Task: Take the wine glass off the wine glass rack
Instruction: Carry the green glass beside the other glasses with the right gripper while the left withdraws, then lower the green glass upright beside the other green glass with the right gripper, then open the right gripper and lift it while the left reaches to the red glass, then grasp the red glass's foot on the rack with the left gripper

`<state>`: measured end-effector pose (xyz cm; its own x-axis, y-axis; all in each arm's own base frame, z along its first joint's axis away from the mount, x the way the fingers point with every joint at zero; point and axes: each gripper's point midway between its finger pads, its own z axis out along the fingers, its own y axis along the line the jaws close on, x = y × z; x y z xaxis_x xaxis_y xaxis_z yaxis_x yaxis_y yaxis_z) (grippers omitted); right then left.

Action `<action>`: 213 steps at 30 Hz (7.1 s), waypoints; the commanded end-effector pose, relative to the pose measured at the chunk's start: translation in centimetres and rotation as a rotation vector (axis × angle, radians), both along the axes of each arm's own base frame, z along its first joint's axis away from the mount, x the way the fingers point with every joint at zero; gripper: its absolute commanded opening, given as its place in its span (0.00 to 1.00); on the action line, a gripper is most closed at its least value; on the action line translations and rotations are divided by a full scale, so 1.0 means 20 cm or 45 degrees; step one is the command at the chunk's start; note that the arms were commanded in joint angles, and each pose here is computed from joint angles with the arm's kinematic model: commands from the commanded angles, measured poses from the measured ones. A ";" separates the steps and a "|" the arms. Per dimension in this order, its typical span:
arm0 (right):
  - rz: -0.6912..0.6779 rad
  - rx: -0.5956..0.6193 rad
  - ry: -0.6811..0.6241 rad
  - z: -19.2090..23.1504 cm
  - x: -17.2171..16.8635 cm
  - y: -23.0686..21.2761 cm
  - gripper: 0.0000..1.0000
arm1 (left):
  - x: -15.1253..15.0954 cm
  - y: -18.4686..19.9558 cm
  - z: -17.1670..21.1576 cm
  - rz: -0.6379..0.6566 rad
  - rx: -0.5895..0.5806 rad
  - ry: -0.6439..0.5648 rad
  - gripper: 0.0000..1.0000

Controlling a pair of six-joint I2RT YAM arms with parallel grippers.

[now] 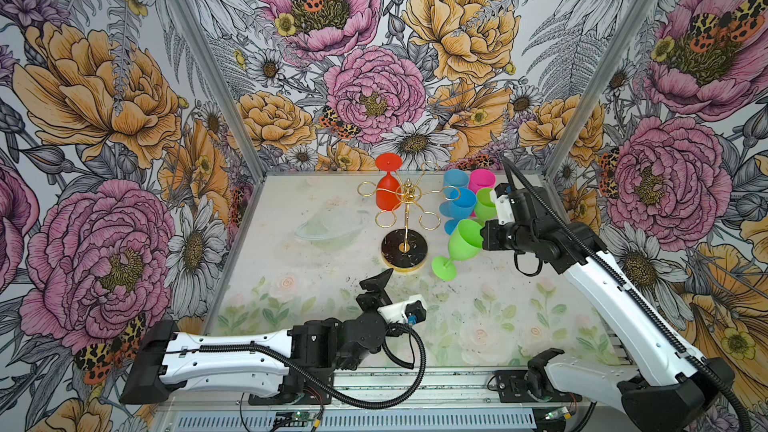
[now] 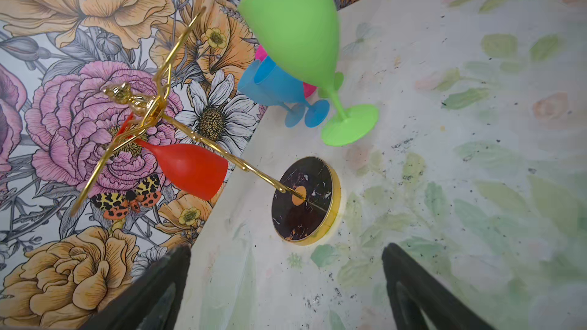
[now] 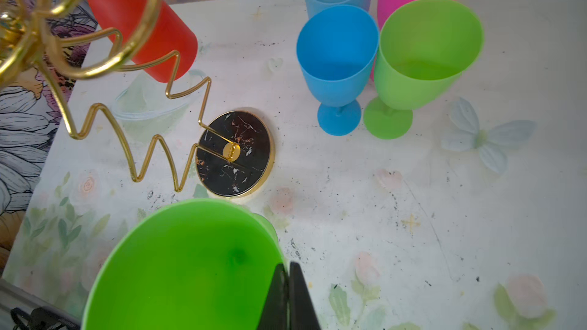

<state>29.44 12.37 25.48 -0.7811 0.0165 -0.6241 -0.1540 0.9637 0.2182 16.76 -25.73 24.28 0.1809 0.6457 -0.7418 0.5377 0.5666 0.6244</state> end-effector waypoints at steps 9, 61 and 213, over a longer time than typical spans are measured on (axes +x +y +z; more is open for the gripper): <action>-0.181 -0.240 -0.080 -0.12 0.25 -0.16 0.00 | 0.20 0.25 0.13 0.253 -0.474 0.340 0.97; -0.242 -0.330 -0.045 -0.40 0.59 -0.15 0.00 | 0.35 0.59 0.13 0.507 -0.710 0.354 0.99; 0.335 0.283 -0.342 0.16 -0.23 0.10 0.76 | 1.53 0.21 0.49 0.150 -1.420 1.574 0.17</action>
